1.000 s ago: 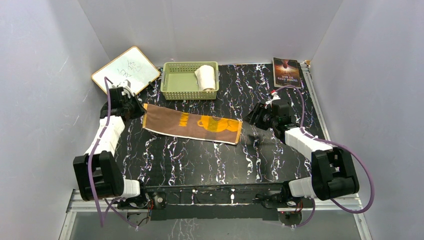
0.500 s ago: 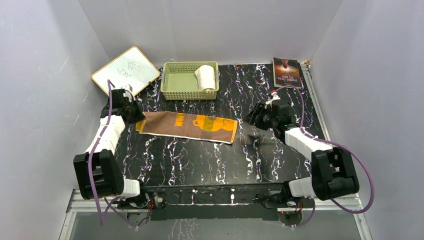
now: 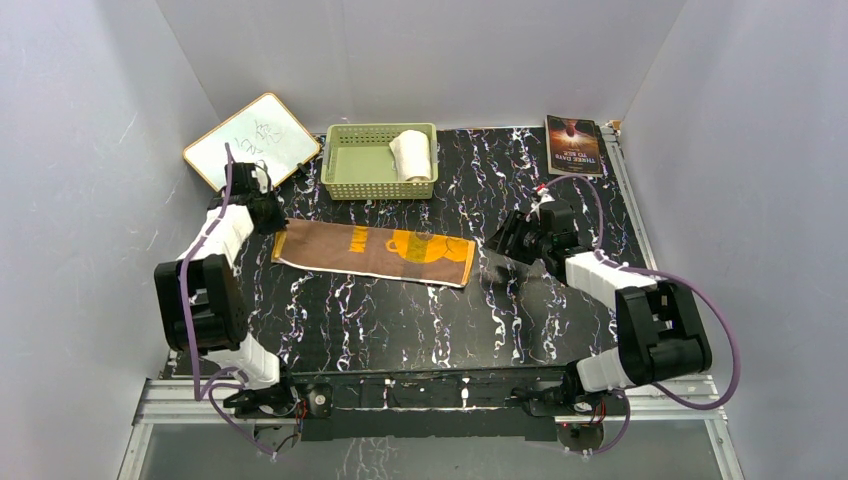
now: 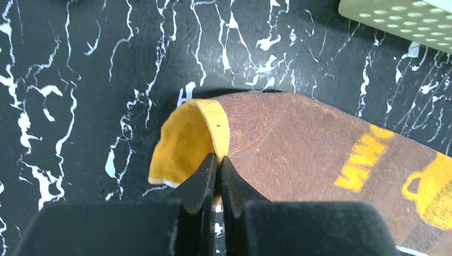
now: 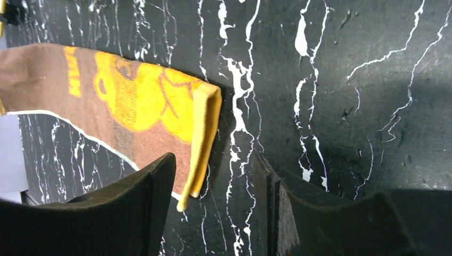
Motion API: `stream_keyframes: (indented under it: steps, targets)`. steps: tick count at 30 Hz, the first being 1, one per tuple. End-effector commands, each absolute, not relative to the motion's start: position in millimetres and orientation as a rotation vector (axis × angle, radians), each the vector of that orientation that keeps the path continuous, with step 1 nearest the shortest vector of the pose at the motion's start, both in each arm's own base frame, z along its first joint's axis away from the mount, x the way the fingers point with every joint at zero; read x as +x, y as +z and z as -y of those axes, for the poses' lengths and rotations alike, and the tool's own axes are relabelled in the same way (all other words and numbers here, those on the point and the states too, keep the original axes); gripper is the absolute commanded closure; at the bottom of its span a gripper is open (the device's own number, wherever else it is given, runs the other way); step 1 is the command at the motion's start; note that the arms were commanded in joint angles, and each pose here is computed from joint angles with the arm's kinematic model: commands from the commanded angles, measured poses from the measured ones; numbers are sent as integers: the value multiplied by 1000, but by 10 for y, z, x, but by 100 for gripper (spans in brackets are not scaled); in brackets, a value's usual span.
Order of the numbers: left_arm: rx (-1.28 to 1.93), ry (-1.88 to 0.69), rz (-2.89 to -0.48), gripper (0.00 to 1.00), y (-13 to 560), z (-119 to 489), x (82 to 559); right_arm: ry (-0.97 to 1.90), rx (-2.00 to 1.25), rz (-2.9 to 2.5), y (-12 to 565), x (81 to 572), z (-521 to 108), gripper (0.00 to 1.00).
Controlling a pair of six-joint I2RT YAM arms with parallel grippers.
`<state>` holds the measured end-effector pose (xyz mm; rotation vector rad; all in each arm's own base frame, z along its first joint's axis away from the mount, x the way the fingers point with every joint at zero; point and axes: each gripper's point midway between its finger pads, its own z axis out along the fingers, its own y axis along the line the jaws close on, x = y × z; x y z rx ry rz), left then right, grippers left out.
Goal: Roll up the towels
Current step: Fold the towel at the center of the board.
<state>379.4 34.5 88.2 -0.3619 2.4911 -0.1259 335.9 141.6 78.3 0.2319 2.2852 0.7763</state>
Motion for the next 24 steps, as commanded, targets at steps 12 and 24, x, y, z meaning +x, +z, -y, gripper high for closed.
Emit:
stream_keyframes:
  steps: [12,24]
  targets:
    - [-272,-52,-2553,32,698,-584,4044,859,162,-2266,706,3475,-1563,46]
    - [-229,-144,-2781,38,189,-481,3701,883,144,-2279,633,3421,-1593,46]
